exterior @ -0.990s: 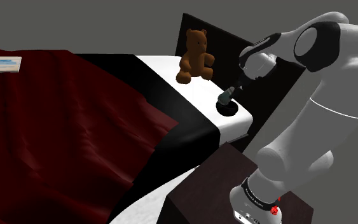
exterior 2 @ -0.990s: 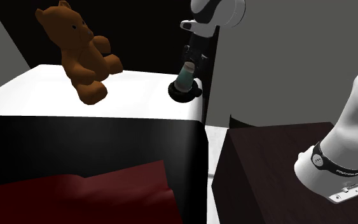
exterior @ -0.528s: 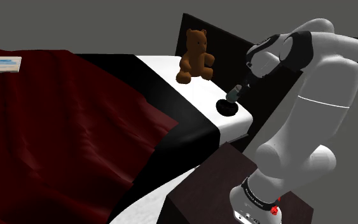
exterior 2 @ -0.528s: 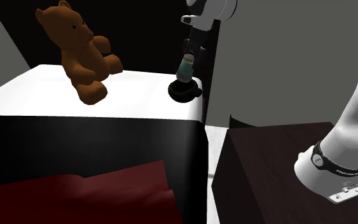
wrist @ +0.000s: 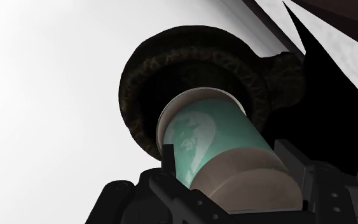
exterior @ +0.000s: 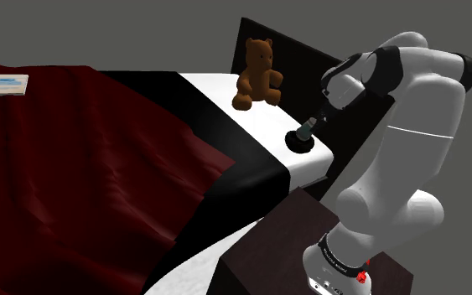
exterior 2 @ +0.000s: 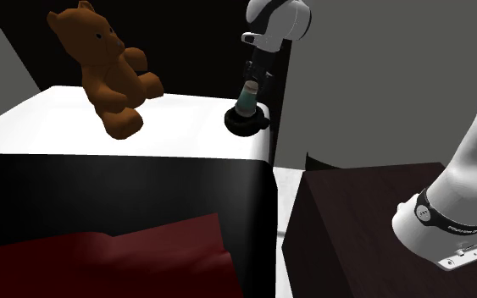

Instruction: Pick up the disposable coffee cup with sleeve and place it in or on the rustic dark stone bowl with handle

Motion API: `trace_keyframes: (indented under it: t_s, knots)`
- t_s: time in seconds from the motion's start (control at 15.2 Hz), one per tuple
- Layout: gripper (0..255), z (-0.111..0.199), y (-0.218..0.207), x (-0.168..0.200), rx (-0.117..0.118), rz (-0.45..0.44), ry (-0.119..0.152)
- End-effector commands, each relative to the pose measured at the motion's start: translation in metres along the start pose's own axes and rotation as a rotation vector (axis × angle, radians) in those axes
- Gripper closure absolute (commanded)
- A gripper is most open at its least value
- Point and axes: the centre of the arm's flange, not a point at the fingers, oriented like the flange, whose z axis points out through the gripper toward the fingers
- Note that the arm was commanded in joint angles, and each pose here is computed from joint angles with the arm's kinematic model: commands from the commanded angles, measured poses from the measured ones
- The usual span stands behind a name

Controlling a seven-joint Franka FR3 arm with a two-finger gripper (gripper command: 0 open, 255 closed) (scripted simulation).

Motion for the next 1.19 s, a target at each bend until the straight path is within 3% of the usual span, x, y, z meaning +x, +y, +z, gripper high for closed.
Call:
trace_keyframes:
  t_s: [0.0, 0.33, 0.86, 0.92, 1.12]
  knots:
    - [255, 0.011, -0.001, -0.002, -0.001, 0.000, 0.000]
    - [255, 0.035, -0.002, -0.009, -0.001, 0.000, 0.000]
    - [255, 0.035, -0.002, -0.009, -0.001, 0.000, 0.000]
    - [0, 0.035, -0.002, -0.009, -0.001, 0.000, 0.000]
    - [0, 0.035, -0.002, -0.009, -0.001, 0.000, 0.000]
